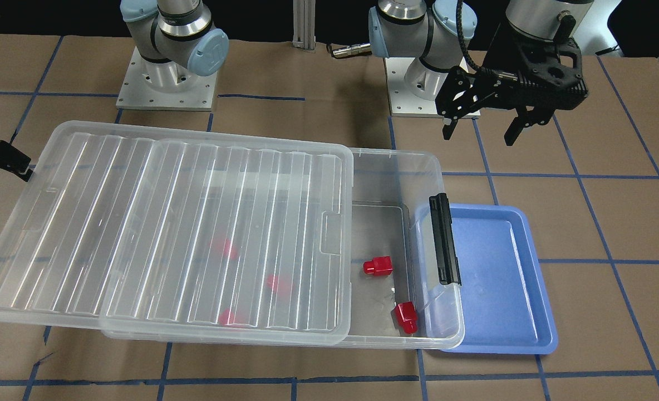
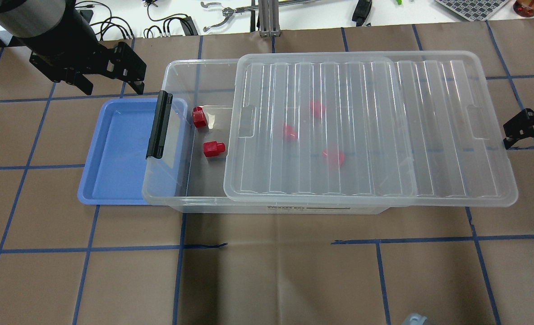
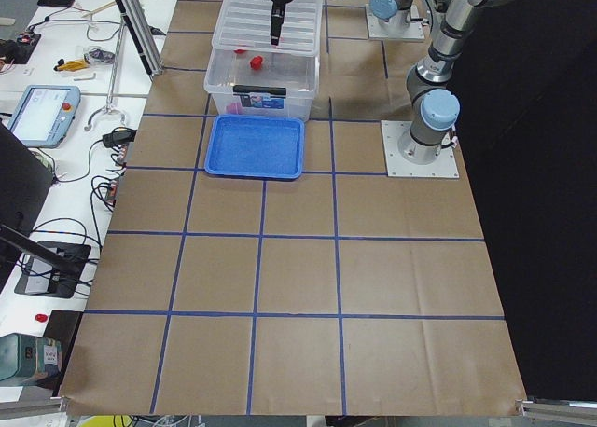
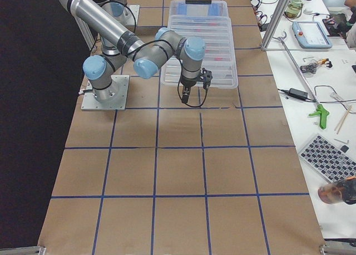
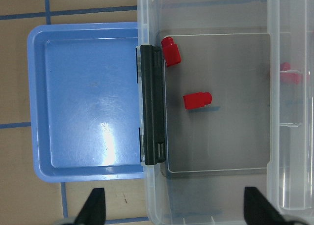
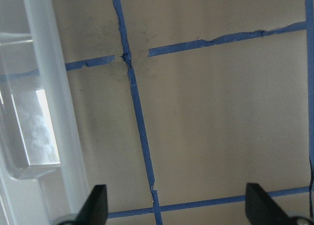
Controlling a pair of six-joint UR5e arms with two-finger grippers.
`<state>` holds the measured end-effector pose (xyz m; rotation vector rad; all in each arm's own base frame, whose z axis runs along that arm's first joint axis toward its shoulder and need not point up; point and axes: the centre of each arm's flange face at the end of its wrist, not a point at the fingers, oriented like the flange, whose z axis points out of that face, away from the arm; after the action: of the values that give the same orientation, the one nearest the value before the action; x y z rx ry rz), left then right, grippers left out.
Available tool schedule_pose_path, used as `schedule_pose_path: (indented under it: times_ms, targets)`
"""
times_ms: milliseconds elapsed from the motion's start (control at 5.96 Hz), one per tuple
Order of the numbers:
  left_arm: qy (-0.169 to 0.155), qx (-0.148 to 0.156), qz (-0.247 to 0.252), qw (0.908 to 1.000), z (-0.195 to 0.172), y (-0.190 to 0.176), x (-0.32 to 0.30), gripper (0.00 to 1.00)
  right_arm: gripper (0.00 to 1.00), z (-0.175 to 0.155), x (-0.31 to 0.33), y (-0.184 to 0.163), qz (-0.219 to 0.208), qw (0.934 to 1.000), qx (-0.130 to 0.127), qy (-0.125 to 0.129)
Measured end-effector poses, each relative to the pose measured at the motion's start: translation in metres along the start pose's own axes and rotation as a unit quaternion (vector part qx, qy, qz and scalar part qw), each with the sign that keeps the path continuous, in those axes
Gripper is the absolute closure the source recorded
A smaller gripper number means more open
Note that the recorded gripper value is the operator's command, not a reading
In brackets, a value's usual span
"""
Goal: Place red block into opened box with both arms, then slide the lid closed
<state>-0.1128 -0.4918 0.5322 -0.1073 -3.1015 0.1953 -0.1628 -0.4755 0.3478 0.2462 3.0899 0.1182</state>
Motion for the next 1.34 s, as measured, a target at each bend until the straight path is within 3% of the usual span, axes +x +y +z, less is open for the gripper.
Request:
schedule_pose_path:
  times_ms: [336,1343]
  targets:
    - [0.000,0.001,0.000,1.0000,0.000,-0.001,0.000,0.02,0.00,0.004,-0.014,0.007,0.012,0.9998,0.004,-0.018]
    - [0.002,0.005,0.000,1.0000,-0.003,0.001,0.001,0.02,0.00,0.005,-0.091,0.006,-0.005,0.9998,0.002,-0.017]
